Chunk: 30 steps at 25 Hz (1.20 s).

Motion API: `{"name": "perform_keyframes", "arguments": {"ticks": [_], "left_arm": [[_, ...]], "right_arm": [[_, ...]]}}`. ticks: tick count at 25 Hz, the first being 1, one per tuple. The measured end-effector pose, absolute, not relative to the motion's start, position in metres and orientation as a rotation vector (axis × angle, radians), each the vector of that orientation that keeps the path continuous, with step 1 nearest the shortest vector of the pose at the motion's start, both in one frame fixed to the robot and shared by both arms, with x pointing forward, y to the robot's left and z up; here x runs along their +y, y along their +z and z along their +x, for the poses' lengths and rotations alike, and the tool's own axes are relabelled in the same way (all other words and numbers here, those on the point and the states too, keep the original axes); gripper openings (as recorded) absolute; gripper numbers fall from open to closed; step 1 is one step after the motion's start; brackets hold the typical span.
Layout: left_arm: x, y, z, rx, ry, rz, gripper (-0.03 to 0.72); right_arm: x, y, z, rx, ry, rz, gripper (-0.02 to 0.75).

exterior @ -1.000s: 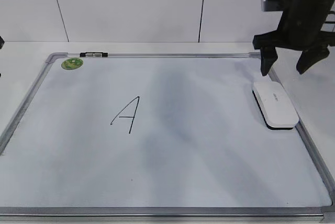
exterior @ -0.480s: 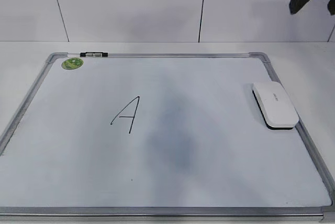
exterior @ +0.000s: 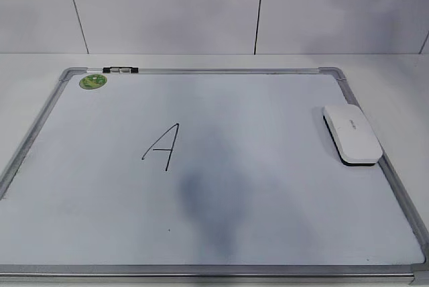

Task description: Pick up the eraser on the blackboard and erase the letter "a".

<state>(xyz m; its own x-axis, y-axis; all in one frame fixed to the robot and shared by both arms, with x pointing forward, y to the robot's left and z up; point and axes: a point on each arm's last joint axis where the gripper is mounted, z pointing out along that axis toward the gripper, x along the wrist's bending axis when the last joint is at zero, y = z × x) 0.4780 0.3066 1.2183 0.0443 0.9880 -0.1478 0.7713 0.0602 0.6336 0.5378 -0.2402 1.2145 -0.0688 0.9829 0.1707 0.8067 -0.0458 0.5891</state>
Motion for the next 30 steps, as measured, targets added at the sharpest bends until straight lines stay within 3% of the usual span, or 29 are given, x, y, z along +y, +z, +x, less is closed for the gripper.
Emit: {"name": "perform_keyframes", "arguments": {"ticks": [8,14,30], "left_arm": [[0.298,1.256,0.416,1.642,0.602,1.666,0.236],[0.291,1.274,0.373,1.582,0.647,1.568,0.236],[0.270,1.255,0.268,1.400,0.572,1.473,0.236]], "right_arm": [[-0.243,1.249,0.487,1.894,0.959,1.813,0.546],[-0.250,1.250,0.440,1.885,1.001,1.795,0.546],[-0.270,1.172,0.332,1.933,0.941,1.849,0.545]]}}
